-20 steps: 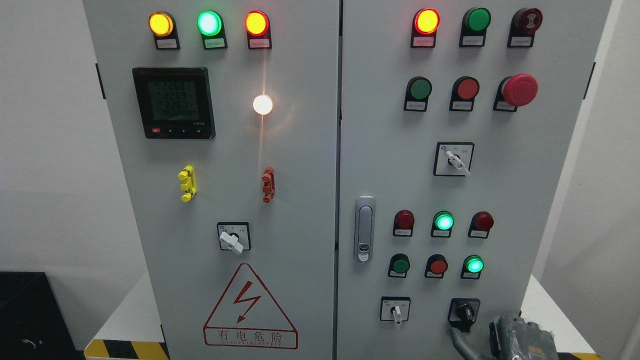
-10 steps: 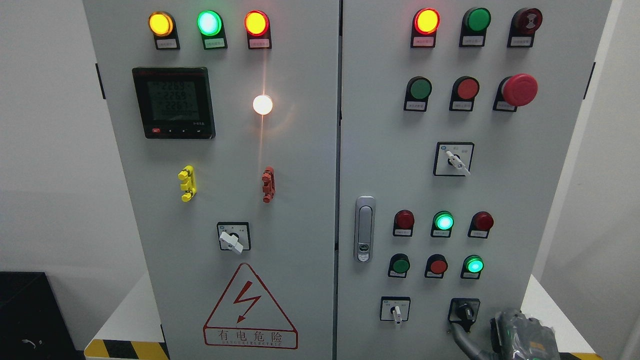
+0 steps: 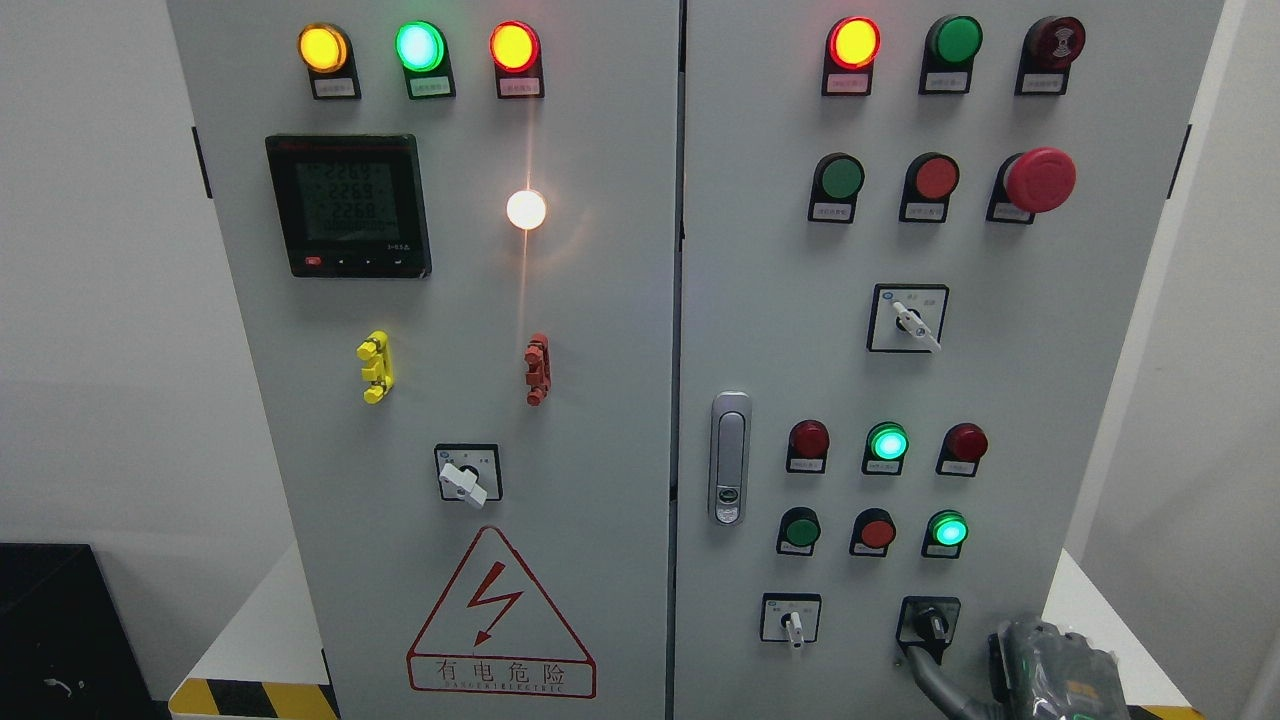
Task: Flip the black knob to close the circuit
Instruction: 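Raise the right hand up to the black rotary knob near the cabinet bottom, then grip the black knob with the right hand and twist it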
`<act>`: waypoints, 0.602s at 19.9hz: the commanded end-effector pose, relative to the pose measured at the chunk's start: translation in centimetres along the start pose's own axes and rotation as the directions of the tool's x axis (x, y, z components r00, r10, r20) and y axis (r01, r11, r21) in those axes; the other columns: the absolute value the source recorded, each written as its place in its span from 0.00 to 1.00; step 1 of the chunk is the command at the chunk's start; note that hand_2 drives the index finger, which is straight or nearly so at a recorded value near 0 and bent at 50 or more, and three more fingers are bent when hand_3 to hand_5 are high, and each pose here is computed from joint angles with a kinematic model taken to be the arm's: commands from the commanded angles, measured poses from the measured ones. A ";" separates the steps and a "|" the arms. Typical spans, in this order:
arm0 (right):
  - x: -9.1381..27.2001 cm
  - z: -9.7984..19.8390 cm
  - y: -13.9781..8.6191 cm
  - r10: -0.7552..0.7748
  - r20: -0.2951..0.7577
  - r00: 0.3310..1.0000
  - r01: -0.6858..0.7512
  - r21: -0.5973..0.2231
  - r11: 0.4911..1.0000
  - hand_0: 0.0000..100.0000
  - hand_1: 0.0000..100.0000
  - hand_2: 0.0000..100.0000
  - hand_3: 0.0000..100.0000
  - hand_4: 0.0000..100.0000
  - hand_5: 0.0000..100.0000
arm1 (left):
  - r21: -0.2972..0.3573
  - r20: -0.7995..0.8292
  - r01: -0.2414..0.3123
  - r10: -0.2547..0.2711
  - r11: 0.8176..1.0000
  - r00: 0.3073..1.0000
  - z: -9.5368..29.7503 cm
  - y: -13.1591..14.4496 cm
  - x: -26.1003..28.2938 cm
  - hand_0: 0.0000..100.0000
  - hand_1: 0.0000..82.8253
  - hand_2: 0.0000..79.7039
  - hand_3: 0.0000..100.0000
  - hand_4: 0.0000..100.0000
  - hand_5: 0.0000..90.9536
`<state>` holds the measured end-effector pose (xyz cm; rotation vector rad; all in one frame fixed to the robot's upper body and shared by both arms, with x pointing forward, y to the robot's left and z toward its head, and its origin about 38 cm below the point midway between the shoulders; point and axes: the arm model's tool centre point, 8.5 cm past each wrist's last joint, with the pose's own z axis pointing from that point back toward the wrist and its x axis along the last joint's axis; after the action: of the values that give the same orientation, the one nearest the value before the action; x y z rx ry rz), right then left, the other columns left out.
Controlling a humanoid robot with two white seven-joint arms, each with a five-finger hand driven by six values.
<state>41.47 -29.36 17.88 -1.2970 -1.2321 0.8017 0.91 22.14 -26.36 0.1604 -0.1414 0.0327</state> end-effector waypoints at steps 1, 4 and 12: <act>-0.3 -0.1 0.4 -0.006 -0.012 1.000 0.006 0.010 1.000 0.00 0.00 0.99 1.00 1.00 1.00 | 0.001 0.001 0.001 -0.001 1.000 1.000 0.0 0.0 0.0 0.12 0.67 0.00 0.00 0.00 0.00; -0.5 -0.1 0.5 0.001 -0.013 1.000 0.000 0.011 1.000 0.00 0.00 0.99 1.00 1.00 1.00 | -0.001 0.000 -0.001 0.001 1.000 1.000 0.0 0.0 0.0 0.12 0.67 0.00 0.00 0.00 0.00; -1.1 -0.3 0.4 0.005 -0.025 1.000 -0.004 0.011 1.000 0.00 0.01 0.99 1.00 1.00 1.00 | 0.001 0.001 0.001 -0.001 1.000 1.000 0.0 0.0 0.0 0.12 0.67 0.00 0.00 0.00 0.00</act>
<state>41.56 -29.89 17.61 -1.2991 -1.2189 0.8007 0.91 22.14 -26.36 0.1603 -0.1414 0.0327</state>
